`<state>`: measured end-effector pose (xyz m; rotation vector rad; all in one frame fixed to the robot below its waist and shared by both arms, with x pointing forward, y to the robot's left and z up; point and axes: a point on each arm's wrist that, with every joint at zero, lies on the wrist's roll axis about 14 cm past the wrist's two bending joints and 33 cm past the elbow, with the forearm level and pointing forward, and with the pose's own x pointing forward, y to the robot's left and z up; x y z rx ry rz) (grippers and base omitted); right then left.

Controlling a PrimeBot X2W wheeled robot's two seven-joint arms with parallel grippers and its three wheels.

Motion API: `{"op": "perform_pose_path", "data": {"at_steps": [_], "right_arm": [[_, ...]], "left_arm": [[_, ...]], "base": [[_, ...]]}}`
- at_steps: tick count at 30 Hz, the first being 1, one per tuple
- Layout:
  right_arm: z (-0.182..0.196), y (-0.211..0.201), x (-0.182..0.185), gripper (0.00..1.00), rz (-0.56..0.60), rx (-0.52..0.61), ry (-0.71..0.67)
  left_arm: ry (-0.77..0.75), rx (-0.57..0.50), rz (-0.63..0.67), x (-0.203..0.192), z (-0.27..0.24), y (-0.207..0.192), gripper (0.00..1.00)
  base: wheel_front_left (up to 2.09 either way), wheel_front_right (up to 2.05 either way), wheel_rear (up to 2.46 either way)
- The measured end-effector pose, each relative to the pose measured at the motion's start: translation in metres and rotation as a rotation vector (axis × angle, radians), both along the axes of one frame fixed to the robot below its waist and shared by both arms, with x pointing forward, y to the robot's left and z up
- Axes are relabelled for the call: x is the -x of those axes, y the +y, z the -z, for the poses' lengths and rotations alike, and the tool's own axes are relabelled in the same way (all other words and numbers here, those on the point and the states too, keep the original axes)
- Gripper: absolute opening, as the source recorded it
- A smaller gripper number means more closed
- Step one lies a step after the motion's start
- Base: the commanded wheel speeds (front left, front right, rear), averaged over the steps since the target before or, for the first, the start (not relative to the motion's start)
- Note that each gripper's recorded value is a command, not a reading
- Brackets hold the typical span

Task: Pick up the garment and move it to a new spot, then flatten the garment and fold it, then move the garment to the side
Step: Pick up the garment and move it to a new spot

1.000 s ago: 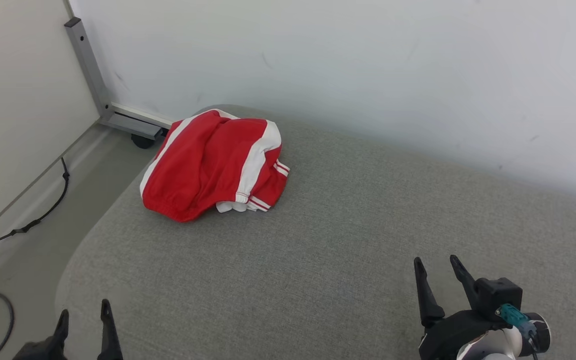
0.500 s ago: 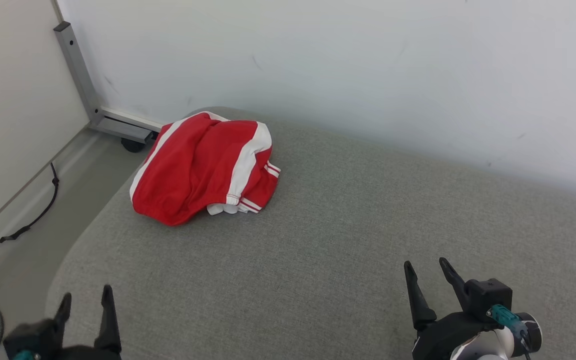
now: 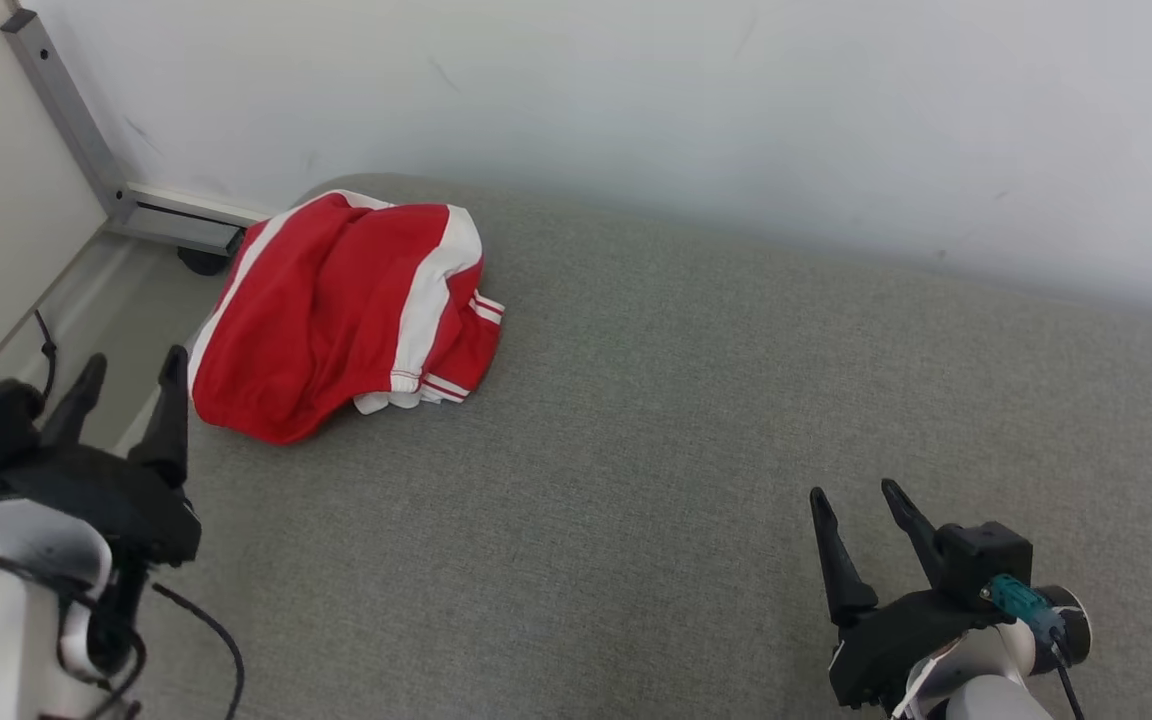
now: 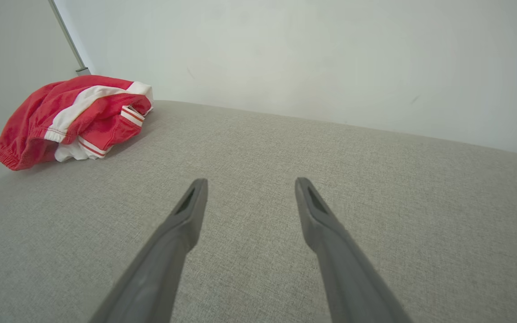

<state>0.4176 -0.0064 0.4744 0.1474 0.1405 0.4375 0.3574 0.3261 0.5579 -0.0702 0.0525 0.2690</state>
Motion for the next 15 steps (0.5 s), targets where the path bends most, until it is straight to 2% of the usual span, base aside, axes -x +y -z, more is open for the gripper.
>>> {"op": "perform_pose_path", "data": {"at_steps": [7,11,15], "right_arm": [[0.004,-0.014,-0.011,1.00,0.030,0.004,0.005],[0.010,-0.029,-0.017,1.00,0.055,0.021,0.015],[0.020,-0.035,-0.021,1.00,0.066,0.033,0.036]], "left_arm": [[0.118,0.067,0.039,-0.043,0.008,0.007,1.00],[0.184,0.017,0.070,-0.065,0.008,0.004,1.00],[0.238,0.110,0.073,-0.088,0.014,0.006,1.00]], "base": [[0.00,0.00,0.00],[0.00,0.00,0.00],[0.00,0.00,0.00]]}}
